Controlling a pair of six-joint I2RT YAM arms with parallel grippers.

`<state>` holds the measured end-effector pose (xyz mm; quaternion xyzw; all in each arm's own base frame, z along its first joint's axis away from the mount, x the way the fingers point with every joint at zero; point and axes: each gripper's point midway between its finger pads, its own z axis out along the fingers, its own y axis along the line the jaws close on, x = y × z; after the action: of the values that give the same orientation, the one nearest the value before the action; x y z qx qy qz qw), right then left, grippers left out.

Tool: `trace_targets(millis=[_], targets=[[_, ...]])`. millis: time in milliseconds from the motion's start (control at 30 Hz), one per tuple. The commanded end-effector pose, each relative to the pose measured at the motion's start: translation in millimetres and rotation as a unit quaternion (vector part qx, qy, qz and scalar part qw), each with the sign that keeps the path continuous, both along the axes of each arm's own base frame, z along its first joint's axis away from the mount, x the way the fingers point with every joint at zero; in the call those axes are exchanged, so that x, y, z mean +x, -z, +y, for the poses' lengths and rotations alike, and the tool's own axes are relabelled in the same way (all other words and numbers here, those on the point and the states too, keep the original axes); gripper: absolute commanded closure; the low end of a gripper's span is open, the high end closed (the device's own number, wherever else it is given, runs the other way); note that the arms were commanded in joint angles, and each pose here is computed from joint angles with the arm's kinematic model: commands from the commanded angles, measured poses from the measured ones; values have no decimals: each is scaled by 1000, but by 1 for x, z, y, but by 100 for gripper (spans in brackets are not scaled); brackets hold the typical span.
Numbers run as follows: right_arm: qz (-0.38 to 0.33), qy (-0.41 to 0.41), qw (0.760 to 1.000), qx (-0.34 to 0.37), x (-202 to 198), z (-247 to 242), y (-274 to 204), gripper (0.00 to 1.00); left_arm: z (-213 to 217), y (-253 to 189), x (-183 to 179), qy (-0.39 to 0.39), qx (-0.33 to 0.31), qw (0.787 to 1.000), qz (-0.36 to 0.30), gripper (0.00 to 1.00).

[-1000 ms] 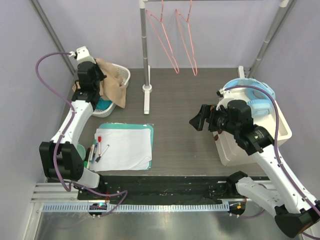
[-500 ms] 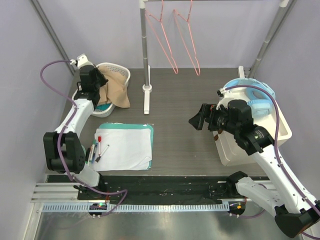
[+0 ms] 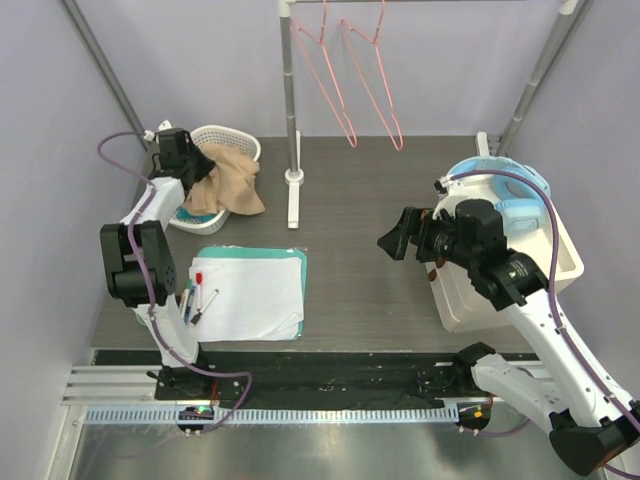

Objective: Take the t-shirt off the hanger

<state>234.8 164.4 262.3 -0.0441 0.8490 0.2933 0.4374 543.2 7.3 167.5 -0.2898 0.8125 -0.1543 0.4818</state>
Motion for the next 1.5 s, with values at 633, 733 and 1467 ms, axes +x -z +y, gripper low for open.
trace_targets(millis=[633,733,1467], targets=[[-22,-2,1000,10,8,4,-10,0,56,-243,-75,-125,119,949,-264,100],[-19,0,1000,7,9,4,-6,0,48,-268,-66,-120,142,943,-277,100],[-14,-10,1000,-3,9,6,-1,0,10,-206,5,8,372,891,-260,100]])
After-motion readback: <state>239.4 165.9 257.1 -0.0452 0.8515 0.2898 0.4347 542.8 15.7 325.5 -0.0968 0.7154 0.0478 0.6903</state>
